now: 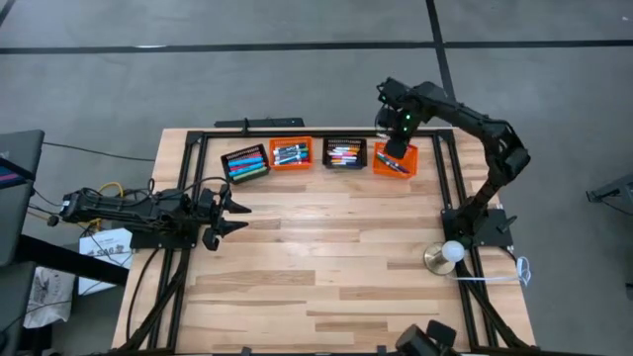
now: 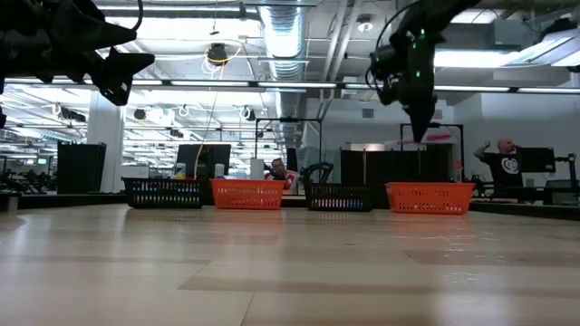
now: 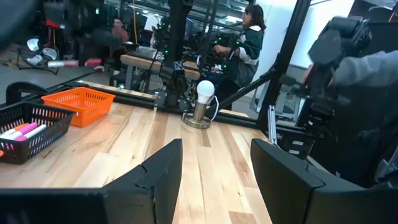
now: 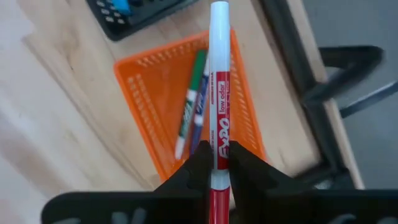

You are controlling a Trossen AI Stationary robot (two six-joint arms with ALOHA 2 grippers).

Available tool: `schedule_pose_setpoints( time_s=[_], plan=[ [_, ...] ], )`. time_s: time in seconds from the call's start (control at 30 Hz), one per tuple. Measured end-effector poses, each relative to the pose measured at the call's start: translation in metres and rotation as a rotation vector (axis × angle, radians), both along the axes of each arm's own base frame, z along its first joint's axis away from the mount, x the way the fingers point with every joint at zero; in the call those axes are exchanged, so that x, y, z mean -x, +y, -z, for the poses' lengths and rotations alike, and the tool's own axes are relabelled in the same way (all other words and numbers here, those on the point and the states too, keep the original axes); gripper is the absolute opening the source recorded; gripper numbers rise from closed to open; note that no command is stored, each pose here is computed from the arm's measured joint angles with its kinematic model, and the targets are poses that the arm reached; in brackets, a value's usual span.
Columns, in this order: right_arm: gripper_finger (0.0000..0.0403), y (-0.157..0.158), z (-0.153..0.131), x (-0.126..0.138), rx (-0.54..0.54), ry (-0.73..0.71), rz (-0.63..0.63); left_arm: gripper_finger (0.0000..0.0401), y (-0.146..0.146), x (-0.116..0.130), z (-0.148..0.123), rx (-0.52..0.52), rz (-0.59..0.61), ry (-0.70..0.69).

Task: Pick & Place Markers
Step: Put the thin red marker pen into the right orange bin

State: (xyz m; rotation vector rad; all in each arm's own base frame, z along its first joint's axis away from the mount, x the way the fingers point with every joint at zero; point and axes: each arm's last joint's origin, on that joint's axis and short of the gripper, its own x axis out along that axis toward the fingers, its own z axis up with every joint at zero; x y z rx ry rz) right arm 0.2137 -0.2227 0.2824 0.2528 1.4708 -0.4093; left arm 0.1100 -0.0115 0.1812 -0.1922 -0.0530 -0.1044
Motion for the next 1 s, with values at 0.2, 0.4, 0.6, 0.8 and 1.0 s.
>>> schedule_pose_setpoints(
  time_s=[0.2, 0.4, 0.6, 0.8, 1.0],
  plan=[
    [0.0029, 0.001, 0.050, 0.006, -0.031, -0.001, 0.022, 0.0190, 0.000, 0.000, 0.000, 0.007, 0.000, -0.003],
    [0.0039, -0.002, 0.080, 0.018, -0.031, -0.005, 0.084, 0.0190, 0.000, 0.000, 0.000, 0.010, 0.001, -0.003],
    [0.0030, 0.000, 0.091, 0.014, -0.028, -0.020, 0.064, 0.0190, 0.000, 0.000, 0.000, 0.010, 0.001, -0.003],
    [0.0039, -0.003, 0.100, 0.005, -0.033, -0.057, 0.055, 0.0190, 0.000, 0.000, 0.000, 0.010, 0.001, -0.003],
    [0.0039, -0.007, 0.113, 0.004, -0.071, -0.025, 0.062, 0.0190, 0.000, 0.000, 0.000, 0.010, 0.000, -0.003]
  ],
)
